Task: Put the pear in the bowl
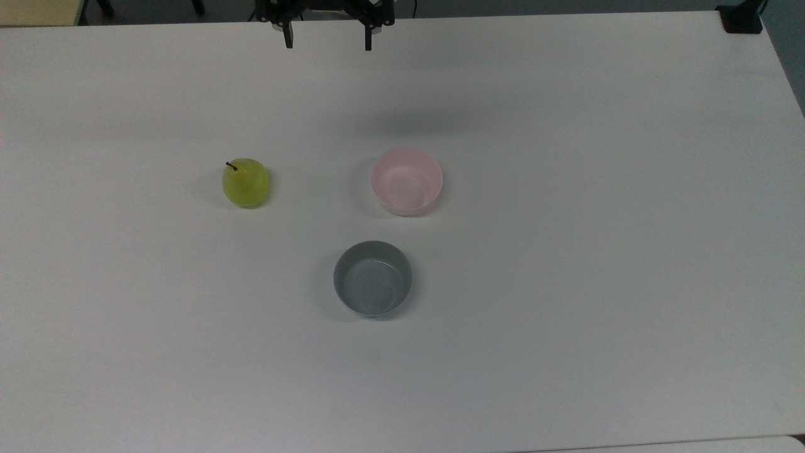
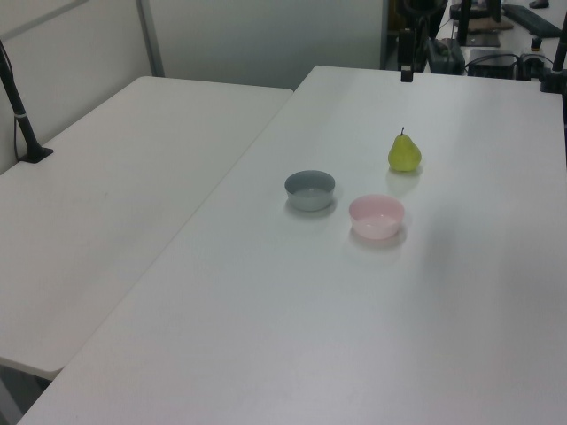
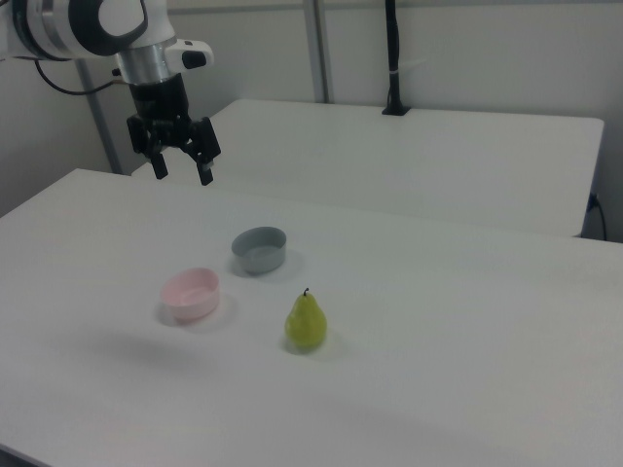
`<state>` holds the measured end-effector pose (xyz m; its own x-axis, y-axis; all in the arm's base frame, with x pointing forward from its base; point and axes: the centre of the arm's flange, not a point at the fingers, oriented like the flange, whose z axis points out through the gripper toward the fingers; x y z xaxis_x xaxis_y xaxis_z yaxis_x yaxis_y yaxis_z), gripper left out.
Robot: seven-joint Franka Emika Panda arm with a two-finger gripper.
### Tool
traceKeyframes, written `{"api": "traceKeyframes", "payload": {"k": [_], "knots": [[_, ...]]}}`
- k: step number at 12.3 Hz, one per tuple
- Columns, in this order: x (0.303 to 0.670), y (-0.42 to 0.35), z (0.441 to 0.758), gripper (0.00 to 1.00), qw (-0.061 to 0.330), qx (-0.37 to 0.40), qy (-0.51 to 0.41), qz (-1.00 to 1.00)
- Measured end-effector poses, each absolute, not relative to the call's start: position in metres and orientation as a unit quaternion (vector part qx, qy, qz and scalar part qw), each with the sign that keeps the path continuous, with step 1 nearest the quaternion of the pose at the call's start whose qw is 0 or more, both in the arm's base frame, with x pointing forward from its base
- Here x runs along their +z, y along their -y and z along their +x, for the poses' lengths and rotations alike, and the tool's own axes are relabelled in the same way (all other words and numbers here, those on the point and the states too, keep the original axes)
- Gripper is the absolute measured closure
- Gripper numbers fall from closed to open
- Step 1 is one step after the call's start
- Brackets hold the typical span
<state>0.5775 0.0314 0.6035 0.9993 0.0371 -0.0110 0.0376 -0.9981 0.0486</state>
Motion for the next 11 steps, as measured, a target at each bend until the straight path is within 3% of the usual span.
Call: {"api": "traceKeyframes", "payload": {"k": [11], "knots": [[0.604, -0.0241, 0.5779, 0.0, 0.026, -0.005, -0.013, 1.0]]}}
